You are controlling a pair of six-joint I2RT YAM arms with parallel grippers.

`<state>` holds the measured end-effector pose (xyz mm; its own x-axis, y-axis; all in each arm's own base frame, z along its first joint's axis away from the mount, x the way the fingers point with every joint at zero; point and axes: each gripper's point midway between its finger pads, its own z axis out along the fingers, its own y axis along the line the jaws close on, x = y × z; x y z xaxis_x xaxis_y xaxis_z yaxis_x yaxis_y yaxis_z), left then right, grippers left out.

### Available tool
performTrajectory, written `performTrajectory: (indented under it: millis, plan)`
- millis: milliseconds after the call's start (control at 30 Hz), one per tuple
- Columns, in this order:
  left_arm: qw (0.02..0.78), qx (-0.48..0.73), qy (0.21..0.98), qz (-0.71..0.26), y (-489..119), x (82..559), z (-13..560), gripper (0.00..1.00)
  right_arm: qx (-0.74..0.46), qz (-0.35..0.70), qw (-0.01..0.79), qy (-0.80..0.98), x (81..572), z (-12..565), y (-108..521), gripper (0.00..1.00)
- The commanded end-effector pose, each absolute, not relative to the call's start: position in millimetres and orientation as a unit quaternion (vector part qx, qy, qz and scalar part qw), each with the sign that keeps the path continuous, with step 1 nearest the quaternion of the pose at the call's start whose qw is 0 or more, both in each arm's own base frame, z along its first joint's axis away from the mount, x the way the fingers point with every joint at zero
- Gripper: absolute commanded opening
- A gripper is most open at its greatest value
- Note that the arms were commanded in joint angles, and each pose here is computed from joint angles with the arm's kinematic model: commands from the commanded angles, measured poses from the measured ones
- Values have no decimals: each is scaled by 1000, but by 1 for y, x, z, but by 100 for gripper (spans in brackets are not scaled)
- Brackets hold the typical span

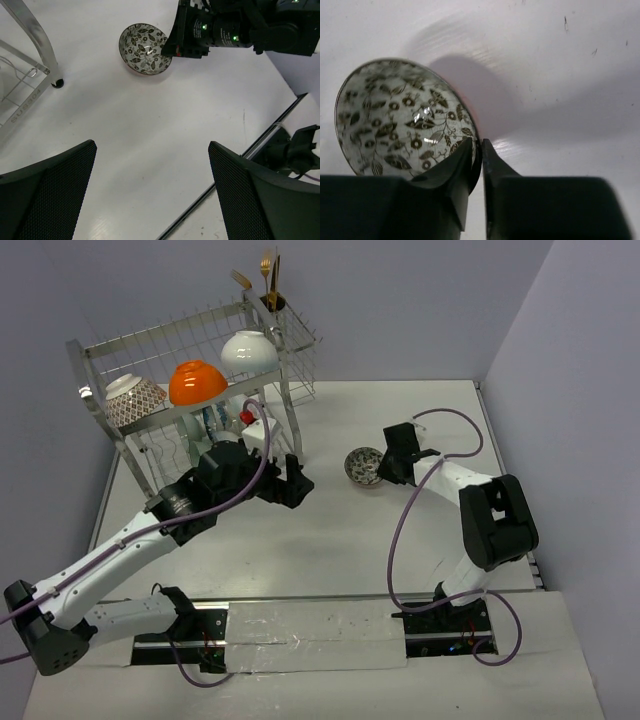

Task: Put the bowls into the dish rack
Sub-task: Pick up the bowl from the center of the board, then pass from the right arm to the left

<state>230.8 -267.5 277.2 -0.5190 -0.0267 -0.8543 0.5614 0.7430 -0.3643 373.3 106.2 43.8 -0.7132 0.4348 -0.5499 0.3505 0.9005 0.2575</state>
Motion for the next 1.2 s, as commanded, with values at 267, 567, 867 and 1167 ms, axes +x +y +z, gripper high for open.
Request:
performTrajectory:
  millis: [267, 567, 867, 1167]
  plan:
    - [485, 301, 796, -204, -262, 239, 244, 99, 122, 119, 351, 920, 369, 82, 146, 0]
    - [422, 462, 751, -212, -286, 206, 202, 99, -44, 159, 290, 943, 318, 99, 234, 0]
    - [400, 592, 670, -200, -279, 171, 168, 92, -110, 193, 287, 932, 295, 141, 262, 0]
    - [419, 654, 606, -171, -277, 172, 168, 81, -147, 200, 302, 920, 280, 163, 270, 0]
